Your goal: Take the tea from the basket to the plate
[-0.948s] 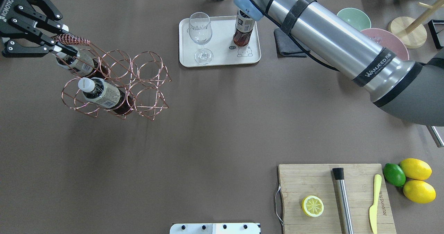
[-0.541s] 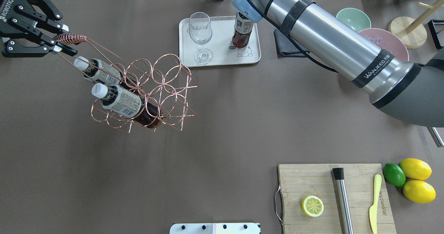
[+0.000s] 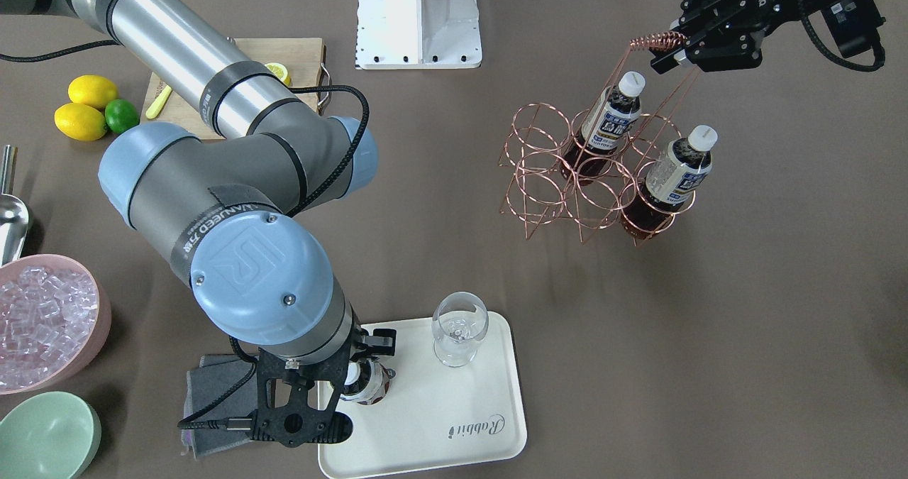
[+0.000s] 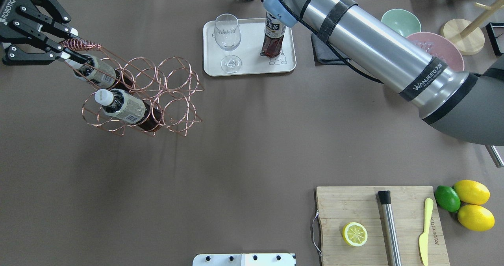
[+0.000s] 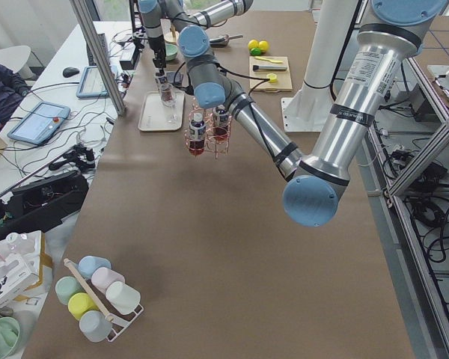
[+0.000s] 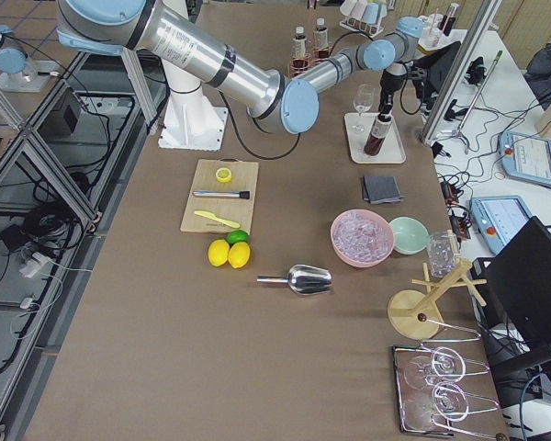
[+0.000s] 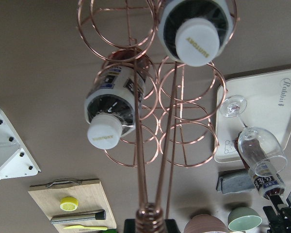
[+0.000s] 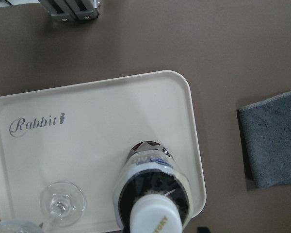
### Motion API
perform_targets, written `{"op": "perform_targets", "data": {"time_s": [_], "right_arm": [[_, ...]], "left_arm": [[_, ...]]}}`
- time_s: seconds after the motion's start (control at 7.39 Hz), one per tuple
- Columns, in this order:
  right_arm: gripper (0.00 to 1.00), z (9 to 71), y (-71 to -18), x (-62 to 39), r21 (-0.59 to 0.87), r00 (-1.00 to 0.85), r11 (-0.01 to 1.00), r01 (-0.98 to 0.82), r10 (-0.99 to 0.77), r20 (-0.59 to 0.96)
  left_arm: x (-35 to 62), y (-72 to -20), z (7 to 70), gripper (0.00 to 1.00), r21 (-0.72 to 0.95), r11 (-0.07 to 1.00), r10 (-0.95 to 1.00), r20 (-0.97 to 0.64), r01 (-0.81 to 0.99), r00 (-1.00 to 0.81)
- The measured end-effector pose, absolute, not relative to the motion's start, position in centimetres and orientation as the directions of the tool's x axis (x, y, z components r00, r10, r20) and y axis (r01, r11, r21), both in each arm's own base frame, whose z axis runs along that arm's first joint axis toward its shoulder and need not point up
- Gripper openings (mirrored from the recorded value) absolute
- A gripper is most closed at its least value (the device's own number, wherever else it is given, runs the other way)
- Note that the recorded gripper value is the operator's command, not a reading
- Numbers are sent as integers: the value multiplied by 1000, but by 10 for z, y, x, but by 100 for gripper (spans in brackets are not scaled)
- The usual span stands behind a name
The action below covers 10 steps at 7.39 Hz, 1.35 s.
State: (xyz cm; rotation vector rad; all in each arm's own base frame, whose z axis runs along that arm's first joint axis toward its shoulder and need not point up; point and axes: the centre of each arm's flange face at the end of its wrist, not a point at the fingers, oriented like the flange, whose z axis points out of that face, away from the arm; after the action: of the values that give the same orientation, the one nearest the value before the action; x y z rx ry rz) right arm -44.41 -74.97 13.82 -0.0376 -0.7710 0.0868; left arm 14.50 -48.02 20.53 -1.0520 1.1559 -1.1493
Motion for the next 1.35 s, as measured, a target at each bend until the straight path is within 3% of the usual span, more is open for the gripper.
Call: {"op": "perform_targets", "data": {"time_s": [0.95, 1.35], "right_arm": [[98, 118, -741, -422, -24, 695, 998, -52, 53, 717], [98, 162, -706, -340, 5, 695, 1000, -21, 11, 719]], "left_arm": [[145, -480, 205, 0, -986, 122, -992, -118, 113, 39], [145, -480, 205, 0, -986, 122, -992, -118, 113, 39]]}}
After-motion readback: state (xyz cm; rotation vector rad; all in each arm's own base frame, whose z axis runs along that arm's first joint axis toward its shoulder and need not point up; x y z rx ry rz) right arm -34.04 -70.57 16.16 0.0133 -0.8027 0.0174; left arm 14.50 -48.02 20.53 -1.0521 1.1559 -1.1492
